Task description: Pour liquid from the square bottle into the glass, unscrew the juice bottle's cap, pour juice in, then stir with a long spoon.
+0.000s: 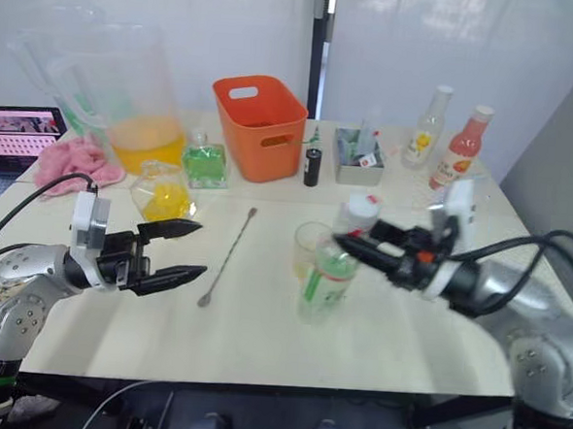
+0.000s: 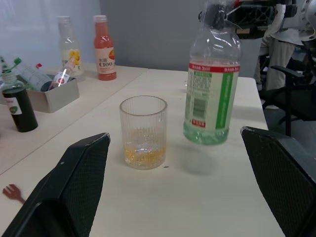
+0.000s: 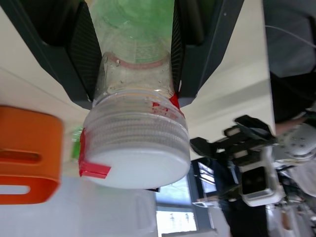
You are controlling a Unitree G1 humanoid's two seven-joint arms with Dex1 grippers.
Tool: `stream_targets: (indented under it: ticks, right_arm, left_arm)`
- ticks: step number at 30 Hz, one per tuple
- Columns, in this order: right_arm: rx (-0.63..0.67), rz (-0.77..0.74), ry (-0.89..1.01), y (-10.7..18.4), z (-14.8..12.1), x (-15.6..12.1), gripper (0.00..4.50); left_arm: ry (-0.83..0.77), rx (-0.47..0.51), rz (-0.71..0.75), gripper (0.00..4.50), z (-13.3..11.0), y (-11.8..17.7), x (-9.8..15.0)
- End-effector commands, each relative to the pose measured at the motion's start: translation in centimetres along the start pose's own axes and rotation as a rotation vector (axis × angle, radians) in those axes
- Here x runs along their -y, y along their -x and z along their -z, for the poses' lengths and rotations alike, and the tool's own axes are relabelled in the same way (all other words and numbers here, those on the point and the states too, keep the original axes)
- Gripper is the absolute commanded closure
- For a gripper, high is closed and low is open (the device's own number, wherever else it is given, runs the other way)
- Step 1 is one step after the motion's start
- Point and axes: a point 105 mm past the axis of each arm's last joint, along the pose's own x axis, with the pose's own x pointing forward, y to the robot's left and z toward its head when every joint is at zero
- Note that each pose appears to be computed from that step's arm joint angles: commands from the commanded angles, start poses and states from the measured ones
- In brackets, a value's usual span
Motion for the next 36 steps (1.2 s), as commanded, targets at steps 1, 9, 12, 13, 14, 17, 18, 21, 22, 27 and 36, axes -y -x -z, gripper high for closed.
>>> stream_targets:
  ticks: [1,9,12,13,14,17,18,21,22,27,36]
  right_arm:
    - [0.039,-0.03,0.06,-1.4,-0.3,-1.8,3.11]
    - [0.01,-0.052,0.08,-3.8,2.6,-2.7,3.11]
    - [-0.002,-0.065,0.083,-3.9,3.1,-2.8,3.11]
    - [-0.012,-0.067,0.086,-4.0,3.3,-2.7,3.11]
    - [-0.02,-0.069,0.088,-4.0,3.5,-2.6,3.11]
    - [-0.038,-0.069,0.082,-3.9,3.9,-2.2,3.11]
    - [-0.041,-0.078,0.078,-4.0,3.9,-2.3,2.61]
    - [-0.037,-0.098,0.071,-4.0,3.6,-2.6,1.36]
    - [-0.035,-0.101,0.071,-4.0,3.5,-2.6,1.07]
    - [-0.021,-0.118,0.055,-3.6,2.8,-2.6,0.02]
    - [-0.026,-0.166,0.064,-2.4,1.9,-2.9,0.02]
  left_arm:
    - [-0.038,-0.004,0.038,0.0,-1.0,-0.1,0.5]
    - [-0.082,-0.063,0.045,0.0,-1.0,0.6,1.4]
    - [-0.084,-0.066,0.043,0.0,-1.0,0.7,1.6]
    - [-0.085,-0.068,0.04,0.0,-1.0,0.7,1.6]
    - [-0.086,-0.069,0.039,0.0,-0.9,0.7,1.7]
    - [-0.09,-0.061,0.03,0.0,-1.1,0.7,1.6]
    - [-0.096,-0.06,0.027,0.0,-1.1,0.7,1.6]
    - [-0.105,-0.058,0.029,0.0,-1.3,0.6,1.7]
    - [-0.106,-0.058,0.031,0.0,-1.3,0.5,1.7]
    - [-0.114,-0.033,0.056,0.0,-1.6,-0.6,1.9]
    - [-0.105,-0.021,0.102,0.0,-2.0,-1.2,2.5]
